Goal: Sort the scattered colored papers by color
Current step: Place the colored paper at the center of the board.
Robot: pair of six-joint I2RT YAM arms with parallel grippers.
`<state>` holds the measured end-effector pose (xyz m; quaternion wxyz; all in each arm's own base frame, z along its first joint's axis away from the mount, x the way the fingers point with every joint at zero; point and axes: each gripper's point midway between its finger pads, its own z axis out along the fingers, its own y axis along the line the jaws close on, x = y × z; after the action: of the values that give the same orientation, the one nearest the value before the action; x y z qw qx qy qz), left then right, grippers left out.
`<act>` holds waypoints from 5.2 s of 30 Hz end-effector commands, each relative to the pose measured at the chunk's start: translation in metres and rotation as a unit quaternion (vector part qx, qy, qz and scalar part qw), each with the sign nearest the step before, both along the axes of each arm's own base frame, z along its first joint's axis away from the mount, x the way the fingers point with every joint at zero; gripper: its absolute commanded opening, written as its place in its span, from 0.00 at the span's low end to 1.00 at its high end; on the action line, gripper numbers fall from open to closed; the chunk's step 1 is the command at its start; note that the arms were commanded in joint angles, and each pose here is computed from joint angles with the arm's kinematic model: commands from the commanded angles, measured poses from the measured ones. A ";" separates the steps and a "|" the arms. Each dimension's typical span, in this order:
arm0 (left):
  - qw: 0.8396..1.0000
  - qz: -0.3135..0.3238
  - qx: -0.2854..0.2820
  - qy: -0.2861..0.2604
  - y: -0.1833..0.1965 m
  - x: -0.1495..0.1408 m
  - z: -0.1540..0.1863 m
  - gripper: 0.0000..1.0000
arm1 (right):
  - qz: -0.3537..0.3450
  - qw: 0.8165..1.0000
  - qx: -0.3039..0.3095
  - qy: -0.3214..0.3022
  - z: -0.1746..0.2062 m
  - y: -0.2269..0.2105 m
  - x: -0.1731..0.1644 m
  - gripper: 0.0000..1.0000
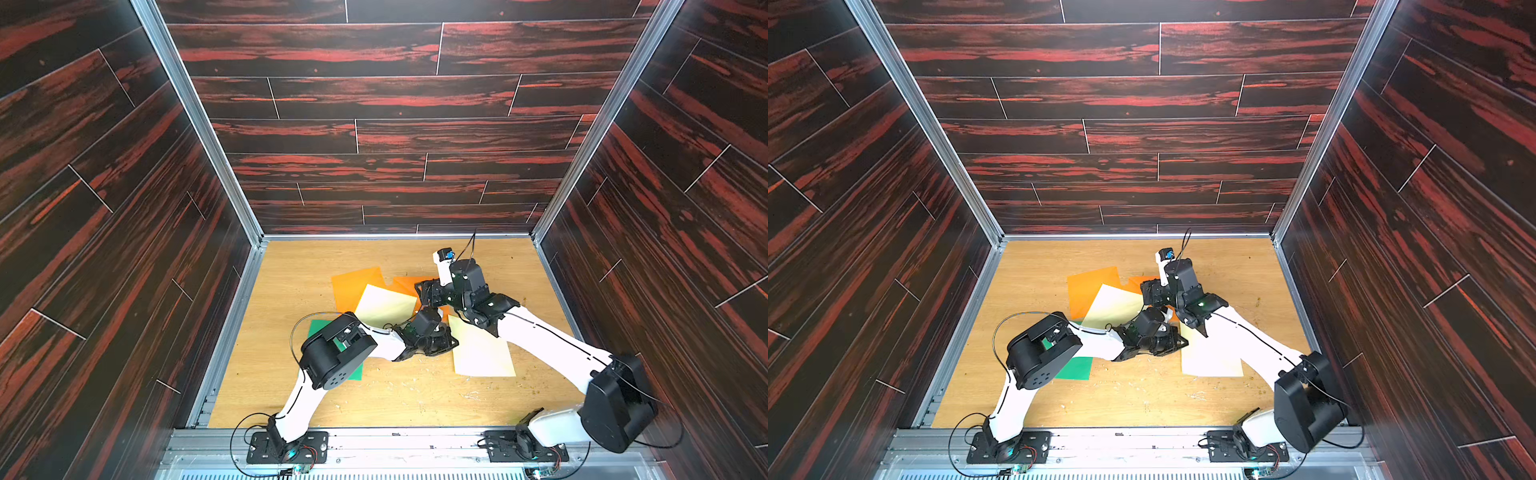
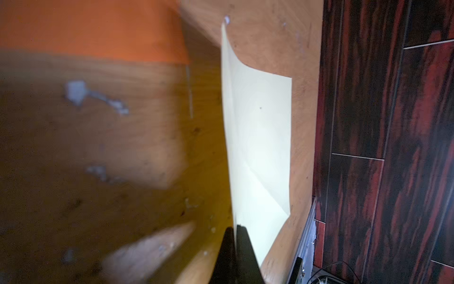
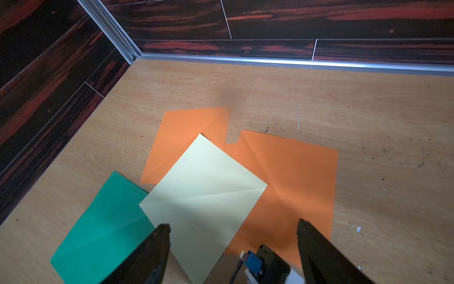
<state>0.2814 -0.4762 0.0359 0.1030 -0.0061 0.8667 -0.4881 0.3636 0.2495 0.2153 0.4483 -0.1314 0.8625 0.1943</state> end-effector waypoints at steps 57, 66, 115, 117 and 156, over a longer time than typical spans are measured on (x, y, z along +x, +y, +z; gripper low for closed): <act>0.988 -0.083 0.105 -0.080 0.069 0.003 0.040 0.00 | 0.029 1.000 -0.004 -0.011 0.000 -0.004 -0.012 0.91; 0.989 -0.078 0.102 -0.075 0.073 0.011 0.038 0.00 | 0.073 0.996 0.030 -0.049 0.033 0.003 -0.028 0.91; 0.984 0.019 0.175 0.018 0.145 -0.060 -0.029 0.00 | -0.089 0.995 -0.016 -0.044 0.010 -0.048 -0.001 0.92; 0.985 0.021 0.172 0.011 0.147 -0.060 -0.021 0.00 | -0.091 0.995 -0.017 -0.042 0.007 -0.048 -0.001 0.92; 0.958 0.048 0.281 0.007 0.226 -0.085 -0.021 0.24 | -0.069 0.997 -0.022 -0.005 -0.026 -0.036 0.001 0.92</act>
<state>0.1999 -0.2666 0.0183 0.1196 -0.0191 0.9599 -0.2530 0.3651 0.2131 0.1938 0.4671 -0.0844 0.8693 0.1381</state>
